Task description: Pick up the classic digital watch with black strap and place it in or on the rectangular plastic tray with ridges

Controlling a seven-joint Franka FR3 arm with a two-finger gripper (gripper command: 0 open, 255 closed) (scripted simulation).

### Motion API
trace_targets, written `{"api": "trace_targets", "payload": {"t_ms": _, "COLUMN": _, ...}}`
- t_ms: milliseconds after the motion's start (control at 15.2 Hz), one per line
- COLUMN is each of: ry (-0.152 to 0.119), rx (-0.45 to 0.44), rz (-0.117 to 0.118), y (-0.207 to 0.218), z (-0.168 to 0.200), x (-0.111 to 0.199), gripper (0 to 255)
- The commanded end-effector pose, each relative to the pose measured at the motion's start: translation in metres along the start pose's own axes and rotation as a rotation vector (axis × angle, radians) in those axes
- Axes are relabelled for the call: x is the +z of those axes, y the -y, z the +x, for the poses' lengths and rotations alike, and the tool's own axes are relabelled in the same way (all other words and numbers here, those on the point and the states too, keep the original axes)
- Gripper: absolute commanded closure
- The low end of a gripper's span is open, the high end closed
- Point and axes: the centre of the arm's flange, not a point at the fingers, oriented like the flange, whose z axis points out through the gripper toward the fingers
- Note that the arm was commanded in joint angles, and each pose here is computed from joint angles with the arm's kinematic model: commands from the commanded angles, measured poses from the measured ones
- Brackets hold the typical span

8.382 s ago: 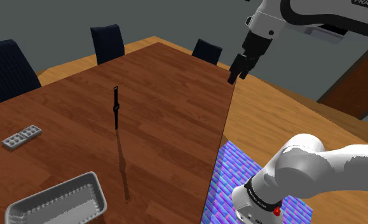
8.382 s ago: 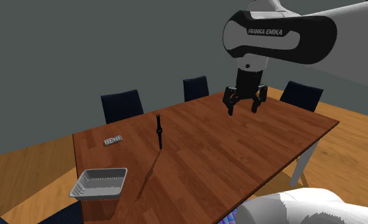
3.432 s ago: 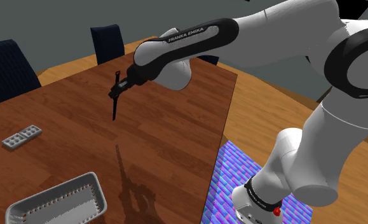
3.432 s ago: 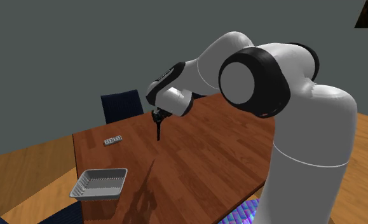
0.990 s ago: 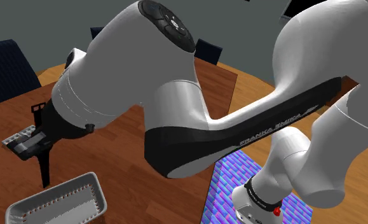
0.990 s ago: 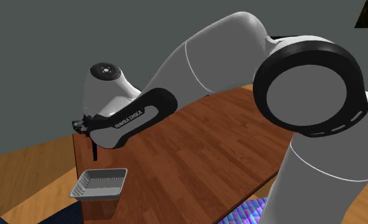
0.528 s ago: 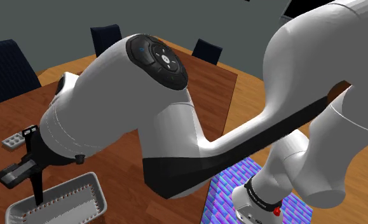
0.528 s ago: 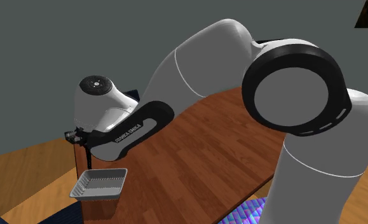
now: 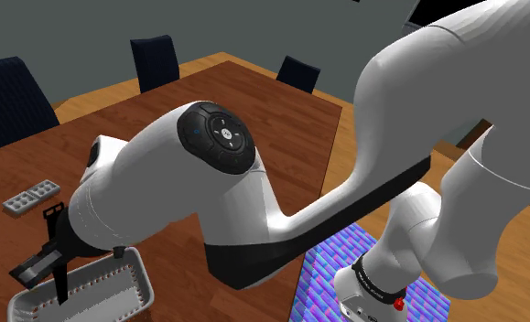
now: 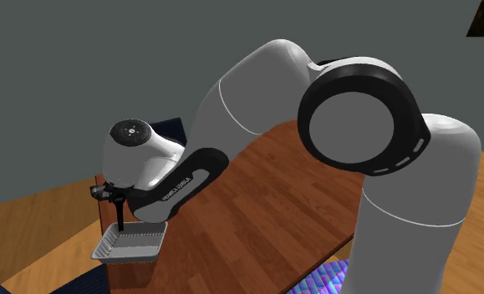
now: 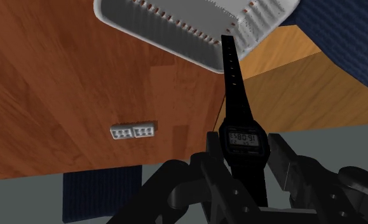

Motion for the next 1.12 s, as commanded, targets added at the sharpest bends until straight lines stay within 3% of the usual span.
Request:
{"api": "trace_targets", "payload": {"t_ms": 0, "ry": 0.0, "rx": 0.0, "rz": 0.001, "y": -0.002, "z": -0.007, "x": 0.008, "gripper": 255}}
{"api": "trace_targets", "payload": {"t_ms": 264, "ry": 0.0, "rx": 0.0, "rz": 0.001, "y": -0.006, "z": -0.019, "x": 0.024, "gripper": 255}}
{"api": "trace_targets", "payload": {"t_ms": 726, "ry": 0.0, "rx": 0.0, "rz": 0.001, "y": -0.006, "z": -0.019, "x": 0.024, "gripper": 255}}
{"api": "trace_targets", "payload": {"t_ms": 792, "ry": 0.0, "rx": 0.0, "rz": 0.001, "y": -0.006, "z": -0.019, "x": 0.024, "gripper": 0}}
{"api": "trace_targets", "payload": {"t_ms": 1056, "ry": 0.0, "rx": 0.0, "rz": 0.001, "y": -0.006, "z": -0.019, "x": 0.024, "gripper": 0}}
